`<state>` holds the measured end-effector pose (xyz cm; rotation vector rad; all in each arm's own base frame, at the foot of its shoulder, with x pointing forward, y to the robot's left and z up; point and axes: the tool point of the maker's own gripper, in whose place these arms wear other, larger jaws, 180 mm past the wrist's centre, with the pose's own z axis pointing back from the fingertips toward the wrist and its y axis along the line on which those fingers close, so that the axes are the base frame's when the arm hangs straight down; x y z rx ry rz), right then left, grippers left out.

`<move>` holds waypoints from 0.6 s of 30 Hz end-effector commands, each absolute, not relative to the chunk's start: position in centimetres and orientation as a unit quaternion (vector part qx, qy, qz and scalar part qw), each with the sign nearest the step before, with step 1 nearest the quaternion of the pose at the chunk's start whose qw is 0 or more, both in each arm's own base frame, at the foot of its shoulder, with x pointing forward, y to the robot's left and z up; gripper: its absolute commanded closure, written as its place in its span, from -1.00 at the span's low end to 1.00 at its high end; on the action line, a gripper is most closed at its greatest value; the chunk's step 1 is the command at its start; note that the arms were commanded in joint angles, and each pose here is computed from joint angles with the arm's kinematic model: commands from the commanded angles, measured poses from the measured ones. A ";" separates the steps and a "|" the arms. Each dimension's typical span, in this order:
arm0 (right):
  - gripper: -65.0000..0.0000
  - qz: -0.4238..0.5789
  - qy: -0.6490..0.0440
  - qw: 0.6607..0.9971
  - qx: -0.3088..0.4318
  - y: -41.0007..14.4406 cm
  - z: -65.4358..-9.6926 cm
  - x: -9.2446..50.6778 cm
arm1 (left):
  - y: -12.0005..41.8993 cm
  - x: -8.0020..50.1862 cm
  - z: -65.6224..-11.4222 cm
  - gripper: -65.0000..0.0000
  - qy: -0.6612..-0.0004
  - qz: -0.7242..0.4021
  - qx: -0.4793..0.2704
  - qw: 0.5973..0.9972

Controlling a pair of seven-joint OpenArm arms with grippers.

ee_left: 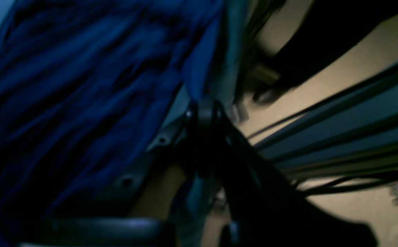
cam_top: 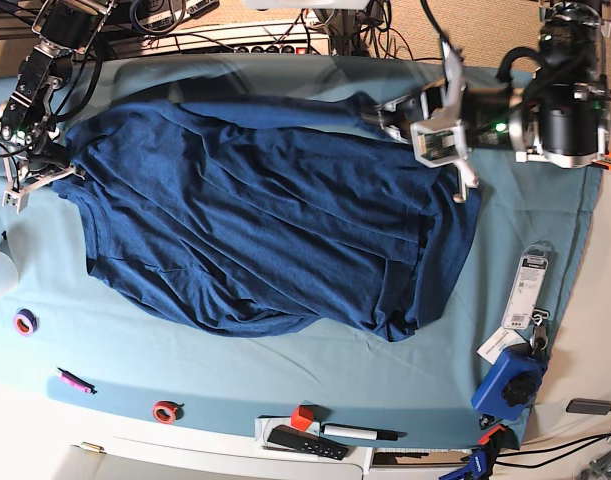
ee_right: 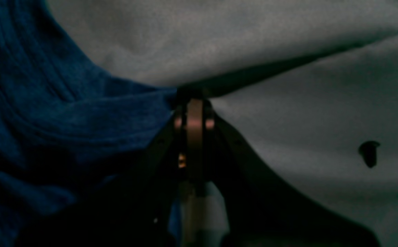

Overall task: Layout the t-shirt on the table in an organized manner, then fold the t-shirt properly
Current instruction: 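Lower the sleeve and grasp the shirt edge with the left gripper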

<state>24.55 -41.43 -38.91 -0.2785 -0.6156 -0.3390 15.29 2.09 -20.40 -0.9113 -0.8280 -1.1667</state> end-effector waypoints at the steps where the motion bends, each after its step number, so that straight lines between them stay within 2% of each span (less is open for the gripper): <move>1: 1.00 -0.167 -0.293 0.931 -0.141 -41.8 -38.7 24.4 | 2.3 15.7 -19.6 1.00 -0.382 -0.516 -0.396 0.657; 8: 1.00 -0.180 -0.294 0.922 -0.176 -43.1 -38.3 24.0 | 3.1 16.4 -19.4 1.00 -0.393 -0.510 -0.381 0.664; 18: 1.00 -0.217 -0.289 0.896 -0.258 -45.9 -37.1 22.7 | 4.7 16.3 -20.2 1.00 -0.366 -0.532 -0.352 0.678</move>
